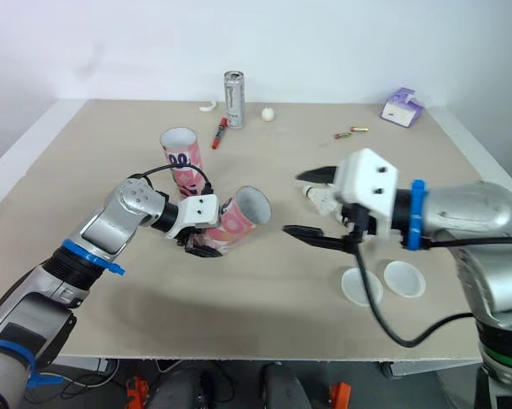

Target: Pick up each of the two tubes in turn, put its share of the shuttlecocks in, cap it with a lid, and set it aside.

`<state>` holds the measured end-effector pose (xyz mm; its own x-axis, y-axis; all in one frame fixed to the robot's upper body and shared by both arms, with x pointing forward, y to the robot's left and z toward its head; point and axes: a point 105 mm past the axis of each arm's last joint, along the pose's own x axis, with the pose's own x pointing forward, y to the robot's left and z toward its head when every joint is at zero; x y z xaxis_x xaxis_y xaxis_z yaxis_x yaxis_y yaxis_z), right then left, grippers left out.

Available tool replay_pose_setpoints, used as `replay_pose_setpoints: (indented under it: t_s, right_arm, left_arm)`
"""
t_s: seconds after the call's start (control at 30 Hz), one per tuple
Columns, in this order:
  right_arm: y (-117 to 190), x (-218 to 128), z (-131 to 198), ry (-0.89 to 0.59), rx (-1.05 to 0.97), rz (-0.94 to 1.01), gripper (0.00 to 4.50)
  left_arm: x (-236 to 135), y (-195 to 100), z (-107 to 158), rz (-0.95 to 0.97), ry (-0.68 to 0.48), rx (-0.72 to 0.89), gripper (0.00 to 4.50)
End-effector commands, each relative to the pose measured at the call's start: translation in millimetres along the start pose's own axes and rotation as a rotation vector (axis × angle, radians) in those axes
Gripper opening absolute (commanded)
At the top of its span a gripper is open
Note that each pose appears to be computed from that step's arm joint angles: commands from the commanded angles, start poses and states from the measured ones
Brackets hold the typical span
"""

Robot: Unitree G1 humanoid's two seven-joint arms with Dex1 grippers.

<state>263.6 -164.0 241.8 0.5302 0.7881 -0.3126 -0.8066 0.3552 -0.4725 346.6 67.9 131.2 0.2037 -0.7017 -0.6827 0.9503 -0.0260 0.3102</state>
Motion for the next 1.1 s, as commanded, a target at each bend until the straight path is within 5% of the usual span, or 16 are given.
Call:
replay_pose_setpoints:
  t_s: [0.03,0.17,0.3,0.7,0.9,1.1]
  right_arm:
    - [2.9,-23.9,-24.4,0.104,0.101,-0.031,4.44]
    - [19.9,-37.5,-59.6,0.218,0.22,-0.012,4.44]
    - [20.5,-45.3,-75.9,0.283,0.252,-0.029,4.44]
    - [7.3,-56.0,-103.8,0.432,0.316,-0.047,4.44]
    - [5.1,-41.8,-88.2,0.334,0.346,-0.02,4.44]
    - [7.3,-55.3,-119.9,0.498,0.289,-0.021,4.44]
  left_arm:
    - [10.0,-9.3,10.3,-0.039,-0.123,-0.029,3.5]
    - [21.4,-20.5,46.8,-0.028,-0.477,-0.135,3.5]
    - [33.6,-30.5,50.9,0.038,-0.622,-0.148,3.5]
    - [72.7,-51.8,36.6,0.127,-0.638,-0.028,3.5]
    - [73.4,-51.1,37.3,0.108,-0.63,-0.027,3.5]
    - [74.2,-57.5,32.5,0.044,-0.628,-0.076,3.5]
